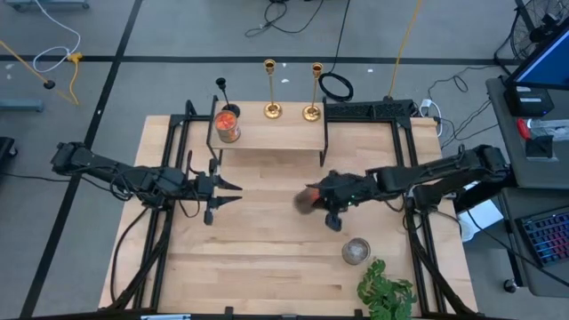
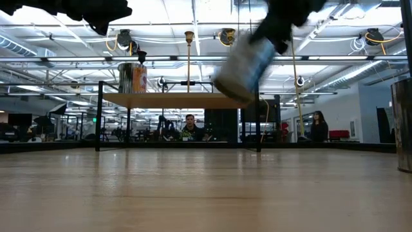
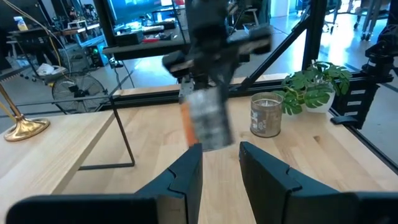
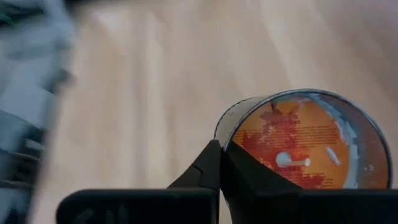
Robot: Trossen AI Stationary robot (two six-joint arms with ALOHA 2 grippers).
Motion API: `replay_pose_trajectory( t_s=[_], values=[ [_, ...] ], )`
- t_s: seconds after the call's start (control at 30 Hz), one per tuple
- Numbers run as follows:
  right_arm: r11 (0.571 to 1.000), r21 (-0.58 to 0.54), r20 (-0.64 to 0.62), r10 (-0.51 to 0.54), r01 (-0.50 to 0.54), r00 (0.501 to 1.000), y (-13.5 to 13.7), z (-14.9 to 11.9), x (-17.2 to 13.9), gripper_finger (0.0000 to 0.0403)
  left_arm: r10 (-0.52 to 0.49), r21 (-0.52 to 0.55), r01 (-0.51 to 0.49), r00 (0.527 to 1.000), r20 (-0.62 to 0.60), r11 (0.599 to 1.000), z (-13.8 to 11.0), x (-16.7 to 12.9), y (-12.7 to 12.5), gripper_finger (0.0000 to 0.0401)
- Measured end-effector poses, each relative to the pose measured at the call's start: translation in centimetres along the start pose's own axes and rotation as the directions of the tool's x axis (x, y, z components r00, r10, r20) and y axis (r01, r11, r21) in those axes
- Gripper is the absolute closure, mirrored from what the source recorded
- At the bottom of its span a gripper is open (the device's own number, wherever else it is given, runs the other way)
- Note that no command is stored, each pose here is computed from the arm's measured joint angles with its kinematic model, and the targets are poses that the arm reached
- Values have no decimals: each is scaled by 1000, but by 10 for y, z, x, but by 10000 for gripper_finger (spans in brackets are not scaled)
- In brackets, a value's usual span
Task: Pick & Place candle stick holders
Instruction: Put the top silver scented candle on the shelf
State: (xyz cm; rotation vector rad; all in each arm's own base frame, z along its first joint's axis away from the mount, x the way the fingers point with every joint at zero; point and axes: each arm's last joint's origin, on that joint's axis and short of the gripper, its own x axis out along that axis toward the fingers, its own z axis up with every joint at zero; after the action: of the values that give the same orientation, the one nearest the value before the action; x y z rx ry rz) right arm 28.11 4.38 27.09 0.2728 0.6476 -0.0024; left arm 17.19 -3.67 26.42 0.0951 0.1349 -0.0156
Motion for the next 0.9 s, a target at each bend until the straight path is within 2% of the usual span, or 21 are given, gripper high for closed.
replay_pose_trajectory(
  t_s=[0.1,0.17,0.3,0.43,0.57,0.9],
  values=[
    [991,-91,147,111,-98,983,15,14,0,402,0,-6,0,1000,2,1000,0,0,0,288],
    [984,-155,175,119,-91,977,20,27,-5,402,0,-12,0,1000,2,1000,0,0,0,288],
    [973,-225,171,-6,45,985,19,56,-12,402,1,-15,-1,1000,8,1000,1,0,0,288],
    [953,-284,141,-68,106,988,11,91,-11,402,1,-18,-1,1000,13,1000,1,0,0,288],
    [942,-288,142,-138,174,980,-12,118,-4,402,1,-18,-1,1000,12,1000,1,0,0,288],
    [904,-238,138,-331,356,933,-98,140,24,403,0,-11,0,1000,7,1000,1,0,0,288]
  ],
)
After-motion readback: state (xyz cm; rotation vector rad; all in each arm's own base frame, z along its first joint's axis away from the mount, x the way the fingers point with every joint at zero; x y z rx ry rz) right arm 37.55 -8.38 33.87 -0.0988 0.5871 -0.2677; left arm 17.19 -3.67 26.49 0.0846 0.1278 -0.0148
